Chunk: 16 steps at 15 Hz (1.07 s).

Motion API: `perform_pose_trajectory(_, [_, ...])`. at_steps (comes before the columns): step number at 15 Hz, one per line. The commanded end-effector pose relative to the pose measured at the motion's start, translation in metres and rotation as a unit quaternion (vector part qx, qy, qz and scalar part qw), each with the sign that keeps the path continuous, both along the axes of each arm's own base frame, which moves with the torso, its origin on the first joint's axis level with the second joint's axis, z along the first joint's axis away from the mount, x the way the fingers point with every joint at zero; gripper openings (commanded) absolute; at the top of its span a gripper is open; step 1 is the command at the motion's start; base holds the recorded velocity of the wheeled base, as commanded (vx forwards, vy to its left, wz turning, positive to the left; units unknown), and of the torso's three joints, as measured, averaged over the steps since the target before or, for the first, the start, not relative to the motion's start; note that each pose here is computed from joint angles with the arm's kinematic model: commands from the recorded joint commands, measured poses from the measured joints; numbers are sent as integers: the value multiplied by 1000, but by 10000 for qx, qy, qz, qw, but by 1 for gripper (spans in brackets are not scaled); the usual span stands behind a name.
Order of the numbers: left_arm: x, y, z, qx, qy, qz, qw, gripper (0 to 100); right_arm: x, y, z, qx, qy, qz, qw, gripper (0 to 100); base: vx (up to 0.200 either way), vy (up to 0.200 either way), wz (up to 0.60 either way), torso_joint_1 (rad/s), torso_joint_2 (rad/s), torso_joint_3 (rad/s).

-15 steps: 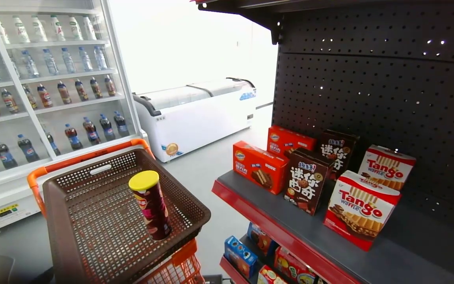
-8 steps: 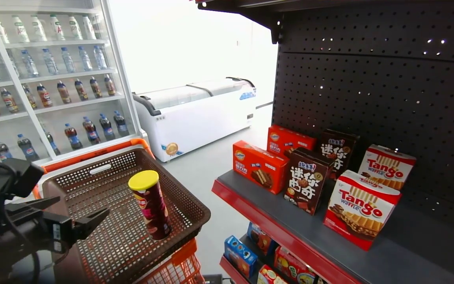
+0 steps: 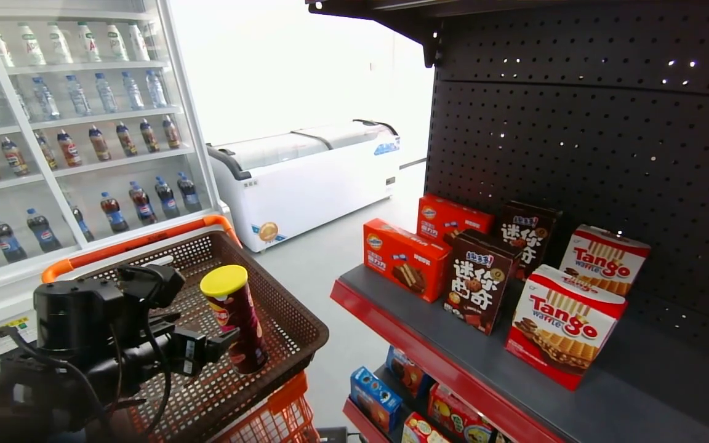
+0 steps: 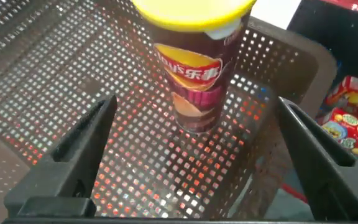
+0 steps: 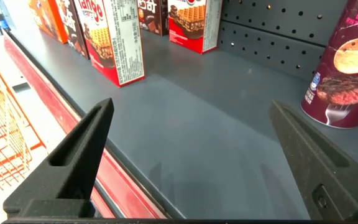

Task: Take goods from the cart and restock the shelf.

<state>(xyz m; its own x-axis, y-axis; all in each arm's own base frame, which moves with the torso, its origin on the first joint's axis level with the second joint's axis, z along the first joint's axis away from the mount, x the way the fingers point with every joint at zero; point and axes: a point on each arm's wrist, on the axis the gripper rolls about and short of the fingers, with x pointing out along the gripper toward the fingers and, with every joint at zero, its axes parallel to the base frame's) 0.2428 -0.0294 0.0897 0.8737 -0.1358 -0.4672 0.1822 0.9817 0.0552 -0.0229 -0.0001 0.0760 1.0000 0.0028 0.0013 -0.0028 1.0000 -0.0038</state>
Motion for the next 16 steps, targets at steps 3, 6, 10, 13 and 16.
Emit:
perform_pose_trajectory(3, [14, -3, -51, 81, 739, -11, 9972, 100, 0, 0, 0, -4, -1, 2, 10000, 100, 0, 0, 0, 0, 0, 0])
perform_pose_trajectory(6, [29, -7, -59, 25, 267, -57, 9996, 100, 0, 0, 0, -4, -1, 2, 10000, 100, 0, 0, 0, 0, 0, 0])
perform_pose_trajectory(10, [41, -15, -63, -40, -274, -168, 9995, 100, 0, 0, 0, -4, -1, 2, 10000, 100, 0, 0, 0, 0, 0, 0])
perform_pose_trajectory(13, [54, -17, -69, -73, -571, -164, 9982, 100, 0, 0, 0, -4, -1, 2, 10000, 100, 0, 0, 0, 0, 0, 0])
perform_pose_trajectory(16, [63, -17, -72, -89, -824, -147, 9965, 100, 0, 0, 0, -4, -1, 2, 10000, 100, 0, 0, 0, 0, 0, 0])
